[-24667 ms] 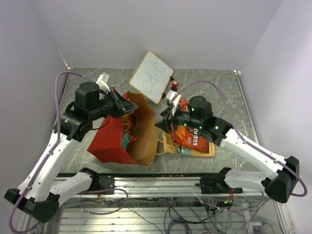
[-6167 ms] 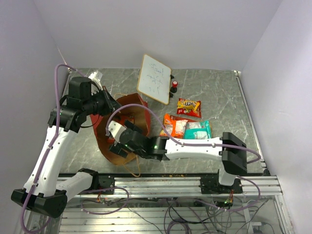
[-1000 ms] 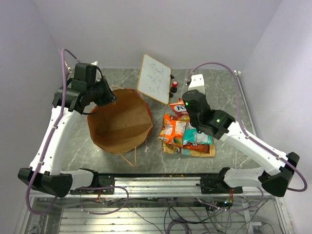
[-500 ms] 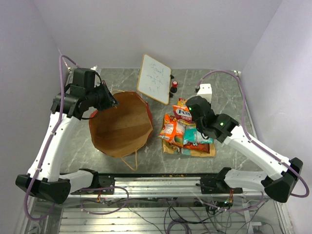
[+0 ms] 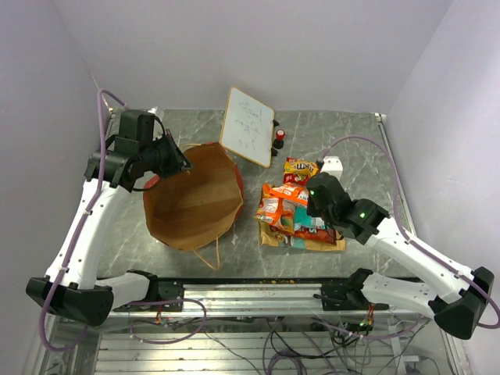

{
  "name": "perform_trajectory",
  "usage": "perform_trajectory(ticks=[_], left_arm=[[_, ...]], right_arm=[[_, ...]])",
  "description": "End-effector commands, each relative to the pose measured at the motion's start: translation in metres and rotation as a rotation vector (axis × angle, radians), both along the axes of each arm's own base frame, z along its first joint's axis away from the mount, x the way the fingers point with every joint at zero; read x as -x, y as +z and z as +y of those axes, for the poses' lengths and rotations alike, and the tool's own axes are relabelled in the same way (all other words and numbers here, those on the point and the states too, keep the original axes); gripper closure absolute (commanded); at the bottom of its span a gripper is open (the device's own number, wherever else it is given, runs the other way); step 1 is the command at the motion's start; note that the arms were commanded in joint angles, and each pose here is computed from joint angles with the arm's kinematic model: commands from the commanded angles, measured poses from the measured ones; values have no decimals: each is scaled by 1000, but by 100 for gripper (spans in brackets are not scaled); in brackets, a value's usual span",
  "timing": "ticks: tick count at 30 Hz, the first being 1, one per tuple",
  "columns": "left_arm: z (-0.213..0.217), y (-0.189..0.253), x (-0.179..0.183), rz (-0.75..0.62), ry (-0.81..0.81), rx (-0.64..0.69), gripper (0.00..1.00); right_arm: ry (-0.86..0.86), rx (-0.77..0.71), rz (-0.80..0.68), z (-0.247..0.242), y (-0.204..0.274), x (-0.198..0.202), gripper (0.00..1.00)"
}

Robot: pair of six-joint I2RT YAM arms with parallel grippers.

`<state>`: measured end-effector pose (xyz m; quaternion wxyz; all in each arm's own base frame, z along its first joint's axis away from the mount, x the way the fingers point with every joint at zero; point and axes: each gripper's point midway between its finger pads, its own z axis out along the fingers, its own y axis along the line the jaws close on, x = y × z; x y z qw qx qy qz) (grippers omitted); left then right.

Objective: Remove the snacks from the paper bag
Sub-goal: Adjust the paper bag at the center of the board.

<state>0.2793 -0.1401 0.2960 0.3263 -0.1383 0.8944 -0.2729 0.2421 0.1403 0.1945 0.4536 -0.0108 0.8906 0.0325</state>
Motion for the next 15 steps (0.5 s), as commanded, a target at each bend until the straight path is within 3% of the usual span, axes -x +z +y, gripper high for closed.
perform_trajectory(ticks=[1, 8, 15], left_arm=[[-4, 6, -6, -17, -17, 18, 93], [-8, 21, -10, -55, -61, 16, 93], [-30, 59, -6, -111, -155, 132, 93]], right_arm=[[30, -93, 59, 16, -18, 8, 100], [20, -138, 109, 22, -39, 14, 100], [-55, -120, 207, 13, -76, 27, 100]])
